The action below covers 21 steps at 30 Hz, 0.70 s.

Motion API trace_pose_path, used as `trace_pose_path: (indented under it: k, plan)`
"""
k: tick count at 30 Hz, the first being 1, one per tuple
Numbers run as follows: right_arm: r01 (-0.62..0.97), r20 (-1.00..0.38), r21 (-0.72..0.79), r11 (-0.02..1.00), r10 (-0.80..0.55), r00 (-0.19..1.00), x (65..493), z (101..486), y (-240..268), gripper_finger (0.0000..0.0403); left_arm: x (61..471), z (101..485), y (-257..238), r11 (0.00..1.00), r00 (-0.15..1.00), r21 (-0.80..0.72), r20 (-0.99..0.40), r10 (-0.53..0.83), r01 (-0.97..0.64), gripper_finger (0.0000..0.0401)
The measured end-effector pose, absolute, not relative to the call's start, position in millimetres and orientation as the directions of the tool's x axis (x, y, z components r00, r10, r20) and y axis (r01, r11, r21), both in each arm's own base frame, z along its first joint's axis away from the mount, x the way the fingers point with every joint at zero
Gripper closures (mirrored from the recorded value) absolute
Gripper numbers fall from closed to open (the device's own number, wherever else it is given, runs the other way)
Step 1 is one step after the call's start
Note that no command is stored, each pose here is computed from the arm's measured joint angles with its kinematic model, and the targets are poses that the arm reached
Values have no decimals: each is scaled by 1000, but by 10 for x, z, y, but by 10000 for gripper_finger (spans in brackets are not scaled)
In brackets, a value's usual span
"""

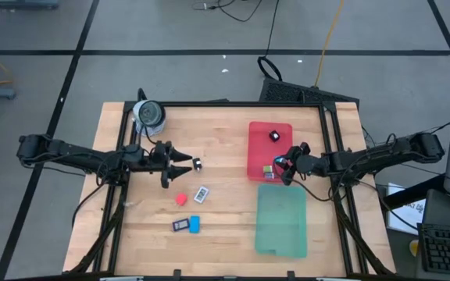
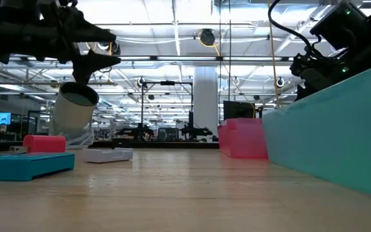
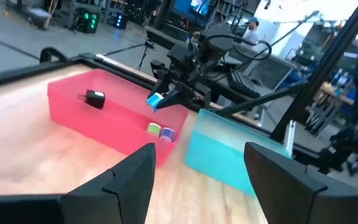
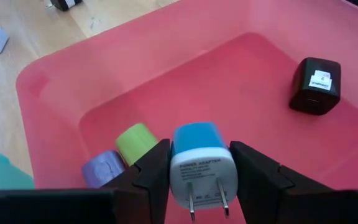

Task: Pick & Place Office items
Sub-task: Put the blue charger adapter into the red bin

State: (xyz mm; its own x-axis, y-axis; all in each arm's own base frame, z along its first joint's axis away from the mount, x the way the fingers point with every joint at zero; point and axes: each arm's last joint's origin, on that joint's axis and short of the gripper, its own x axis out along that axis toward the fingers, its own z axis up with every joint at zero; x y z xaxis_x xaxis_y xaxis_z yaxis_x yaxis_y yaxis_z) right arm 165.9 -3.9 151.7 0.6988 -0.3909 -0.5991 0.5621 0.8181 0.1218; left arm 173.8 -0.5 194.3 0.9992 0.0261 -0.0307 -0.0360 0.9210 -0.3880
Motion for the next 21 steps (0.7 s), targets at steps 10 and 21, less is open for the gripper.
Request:
trace_pose_path:
  k: [10, 21]
  plan:
    - [561, -599, 121, 819, -391, 699, 1659, 1517, -38, 263, 1738, 1942, -5, 888, 999, -458, -31, 26, -37, 133]
    - [559, -587, 132, 818, -390, 709, 1670, 1531, -38, 247, 1738, 1941, -5, 888, 999, -458, -32, 27, -38, 152]
